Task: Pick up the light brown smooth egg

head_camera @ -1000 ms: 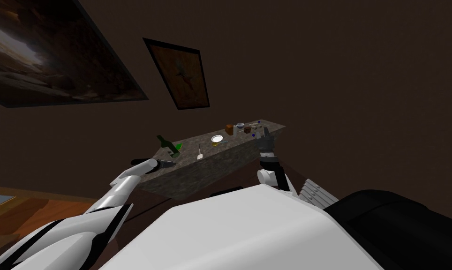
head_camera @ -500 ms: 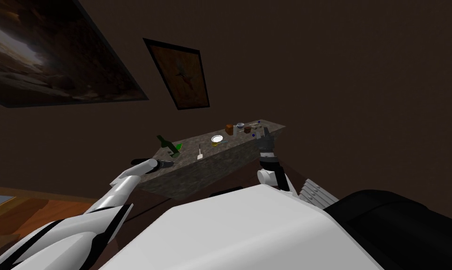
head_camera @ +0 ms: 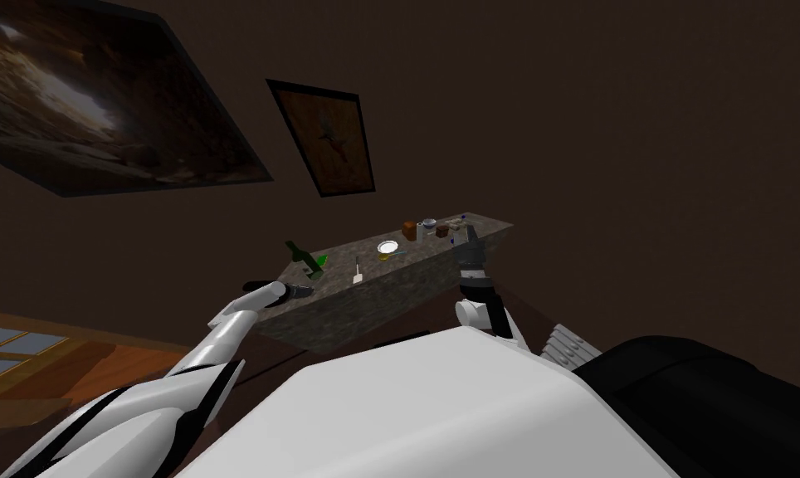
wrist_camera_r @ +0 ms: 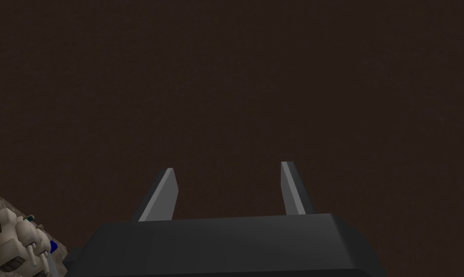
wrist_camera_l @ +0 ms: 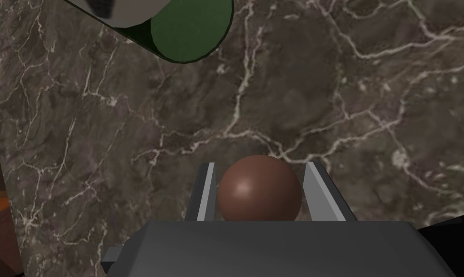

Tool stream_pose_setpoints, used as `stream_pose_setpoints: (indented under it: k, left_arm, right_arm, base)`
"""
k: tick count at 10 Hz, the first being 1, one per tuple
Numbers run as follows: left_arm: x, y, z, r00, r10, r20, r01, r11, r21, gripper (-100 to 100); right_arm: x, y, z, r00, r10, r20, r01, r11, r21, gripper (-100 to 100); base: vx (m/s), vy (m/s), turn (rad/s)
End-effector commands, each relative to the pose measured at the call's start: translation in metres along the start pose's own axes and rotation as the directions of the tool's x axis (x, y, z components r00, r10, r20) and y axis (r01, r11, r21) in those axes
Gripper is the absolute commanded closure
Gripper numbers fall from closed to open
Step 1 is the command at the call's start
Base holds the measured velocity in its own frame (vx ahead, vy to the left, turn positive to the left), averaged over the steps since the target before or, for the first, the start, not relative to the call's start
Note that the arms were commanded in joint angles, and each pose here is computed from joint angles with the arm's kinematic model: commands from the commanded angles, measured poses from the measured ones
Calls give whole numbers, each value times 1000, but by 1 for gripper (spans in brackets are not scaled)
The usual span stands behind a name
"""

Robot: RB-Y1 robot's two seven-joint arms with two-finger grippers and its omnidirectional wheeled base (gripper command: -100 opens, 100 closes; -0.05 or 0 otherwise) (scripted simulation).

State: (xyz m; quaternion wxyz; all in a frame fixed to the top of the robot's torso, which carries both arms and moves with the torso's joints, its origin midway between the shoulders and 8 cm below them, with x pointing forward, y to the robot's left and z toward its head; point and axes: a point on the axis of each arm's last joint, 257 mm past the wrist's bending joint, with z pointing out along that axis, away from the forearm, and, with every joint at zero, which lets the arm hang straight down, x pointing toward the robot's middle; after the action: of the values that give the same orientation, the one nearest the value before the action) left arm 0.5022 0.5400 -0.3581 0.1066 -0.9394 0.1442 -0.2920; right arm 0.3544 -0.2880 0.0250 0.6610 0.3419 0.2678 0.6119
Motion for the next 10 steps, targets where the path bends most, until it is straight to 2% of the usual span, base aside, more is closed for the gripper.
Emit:
stream_pose_setpoints:
  k: [1, 2, 3, 4, 6, 7, 8, 9, 10]
  left_arm:
    - [6, 7, -2, 1000, 13, -10, -13, 1000, -9, 100]
    - [16, 8, -5, 999, 25, -28, -25, 1000, -8, 100]
    - [-5, 38, 5, 999, 32, 18, -31, 998, -56, 100]
    - [1, 41, 4, 999, 42, 9, -42, 998, -57, 100]
    - [24, 43, -2, 997, 69, -36, -71, 996, -51, 100]
    - [9, 70, 4, 997, 83, 0, -82, 992, -91, 100]
    - [26, 74, -1, 994, 102, -36, -104, 991, -88, 100]
    - [34, 74, -4, 993, 110, -52, -114, 990, -84, 100]
    - [20, 98, 0, 993, 120, -20, -121, 985, -119, 100]
  right_arm:
    - [0, 0, 0, 1000, 0, 0, 0, 1000, 0, 0]
    - [0, 0, 0, 1000, 0, 0, 0, 1000, 0, 0]
    - [0, 0, 0, 1000, 0, 0, 0, 1000, 0, 0]
    - [0, 0, 0, 1000, 0, 0, 0, 1000, 0, 0]
    - [0, 0, 0, 1000, 0, 0, 0, 1000, 0, 0]
    - [0, 0, 0, 1000, 0, 0, 0, 1000, 0, 0]
    - [0, 0, 0, 1000, 0, 0, 0, 1000, 0, 0]
    - [0, 0, 0, 1000, 0, 0, 0, 1000, 0, 0]
    - [0, 0, 0, 1000, 0, 0, 0, 1000, 0, 0]
  base:
    - [1, 10, 5]
    - [-13, 0, -6]
    - [44, 45, 177]
    - [67, 45, 125]
    - [17, 7, 6]
    - [43, 29, 197]
    - [55, 29, 137]
    - [31, 16, -2]
    - [69, 36, 185]
